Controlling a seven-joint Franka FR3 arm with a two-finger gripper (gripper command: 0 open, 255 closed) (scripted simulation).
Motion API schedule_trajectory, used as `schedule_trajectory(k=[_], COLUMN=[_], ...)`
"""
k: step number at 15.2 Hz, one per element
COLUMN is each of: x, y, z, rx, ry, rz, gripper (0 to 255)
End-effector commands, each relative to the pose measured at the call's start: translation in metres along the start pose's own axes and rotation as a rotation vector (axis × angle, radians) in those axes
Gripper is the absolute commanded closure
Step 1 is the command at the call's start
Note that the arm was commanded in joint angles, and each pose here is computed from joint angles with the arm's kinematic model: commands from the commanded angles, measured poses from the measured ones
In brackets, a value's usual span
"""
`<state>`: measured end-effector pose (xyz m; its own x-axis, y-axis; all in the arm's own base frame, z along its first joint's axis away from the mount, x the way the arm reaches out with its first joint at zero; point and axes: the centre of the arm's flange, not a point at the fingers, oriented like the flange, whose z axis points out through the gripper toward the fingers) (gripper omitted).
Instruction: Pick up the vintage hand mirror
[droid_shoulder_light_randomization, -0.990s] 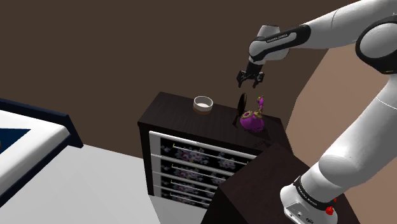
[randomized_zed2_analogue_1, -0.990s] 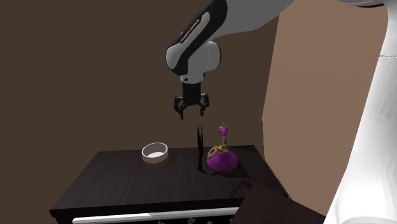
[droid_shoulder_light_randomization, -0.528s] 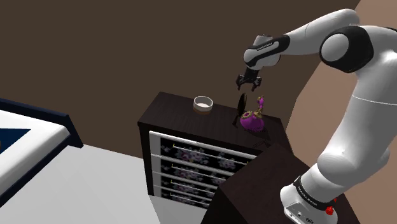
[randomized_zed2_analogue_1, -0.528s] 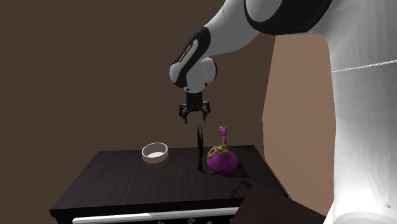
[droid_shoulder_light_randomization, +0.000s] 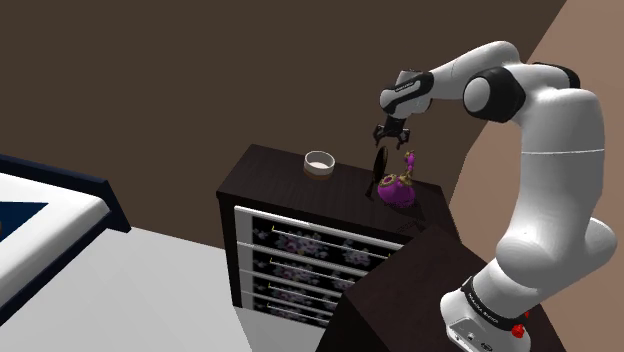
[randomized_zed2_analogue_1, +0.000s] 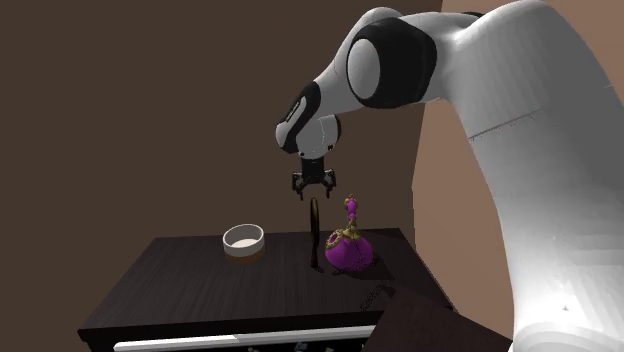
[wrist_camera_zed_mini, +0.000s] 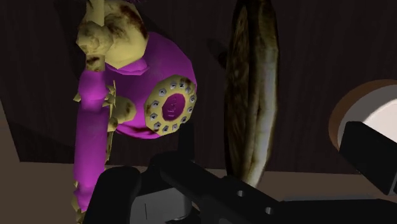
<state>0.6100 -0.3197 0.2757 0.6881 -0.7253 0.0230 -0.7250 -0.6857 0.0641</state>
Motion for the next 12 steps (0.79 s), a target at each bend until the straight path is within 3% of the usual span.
schedule_trajectory(k=[1, 9, 10, 12], x=[0.007, 0.006, 0.006, 0.007], y=[0.000, -0.002, -0.001, -0.002], z=[0.013, 0.048, 0.048, 0.048], rx=[-0.003, -0.003, -0.003, -0.003], ry=[-0.002, -0.002, -0.002, -0.002], rz=[0.015, 0.015, 0.015, 0.015], gripper=[0, 0, 255, 255])
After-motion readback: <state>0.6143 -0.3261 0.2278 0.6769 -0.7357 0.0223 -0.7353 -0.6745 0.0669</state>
